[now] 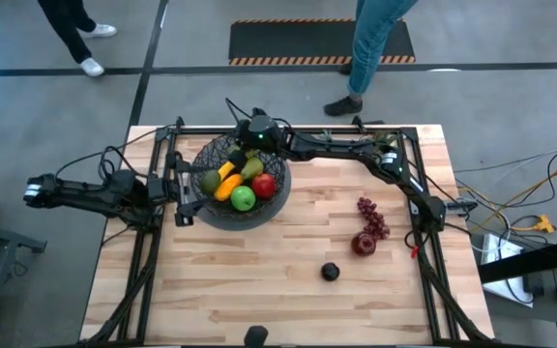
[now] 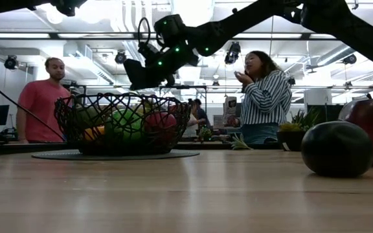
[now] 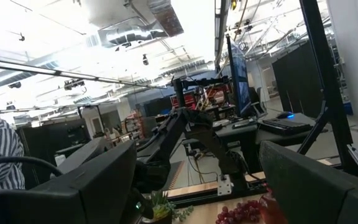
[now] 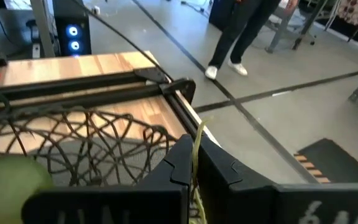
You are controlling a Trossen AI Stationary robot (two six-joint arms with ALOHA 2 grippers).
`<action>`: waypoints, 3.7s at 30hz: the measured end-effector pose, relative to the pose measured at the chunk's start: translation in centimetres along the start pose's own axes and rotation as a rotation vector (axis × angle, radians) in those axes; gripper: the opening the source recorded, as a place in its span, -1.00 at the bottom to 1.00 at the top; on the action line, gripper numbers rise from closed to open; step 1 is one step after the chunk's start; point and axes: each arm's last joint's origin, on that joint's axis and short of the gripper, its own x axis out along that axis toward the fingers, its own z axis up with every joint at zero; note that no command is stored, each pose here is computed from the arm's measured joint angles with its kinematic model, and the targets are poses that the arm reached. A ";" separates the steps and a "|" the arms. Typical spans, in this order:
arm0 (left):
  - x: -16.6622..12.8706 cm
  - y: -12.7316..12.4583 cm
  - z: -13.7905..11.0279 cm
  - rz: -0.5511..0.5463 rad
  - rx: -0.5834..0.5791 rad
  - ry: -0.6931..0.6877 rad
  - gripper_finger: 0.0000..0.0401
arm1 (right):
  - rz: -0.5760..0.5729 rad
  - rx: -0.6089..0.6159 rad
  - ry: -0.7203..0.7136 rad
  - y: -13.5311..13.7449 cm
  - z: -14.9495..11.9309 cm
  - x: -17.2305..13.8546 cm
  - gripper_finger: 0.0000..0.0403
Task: Build produce basket
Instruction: Put the green grapes into the basket, then put the red grapes into the basket
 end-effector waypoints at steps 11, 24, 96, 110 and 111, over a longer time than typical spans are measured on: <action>0.0 0.0 0.0 -0.001 0.000 0.002 0.61 | -0.027 0.003 0.069 -0.6 -0.7 0.1 -0.96; 0.0 0.0 0.0 -0.001 -0.001 0.001 0.61 | -0.027 0.016 0.078 -0.6 -0.7 0.0 -0.49; 0.7 -0.4 -0.6 -0.009 0.042 0.028 0.61 | -0.344 0.589 1.198 4.1 -12.3 -34.4 -0.05; 0.8 -0.3 -0.5 -0.004 0.040 0.016 0.61 | -0.373 0.565 1.333 4.0 -15.8 -35.0 0.00; 0.8 -0.3 -0.5 -0.004 0.040 0.015 0.61 | -0.384 0.564 1.340 4.0 -16.1 -35.0 0.01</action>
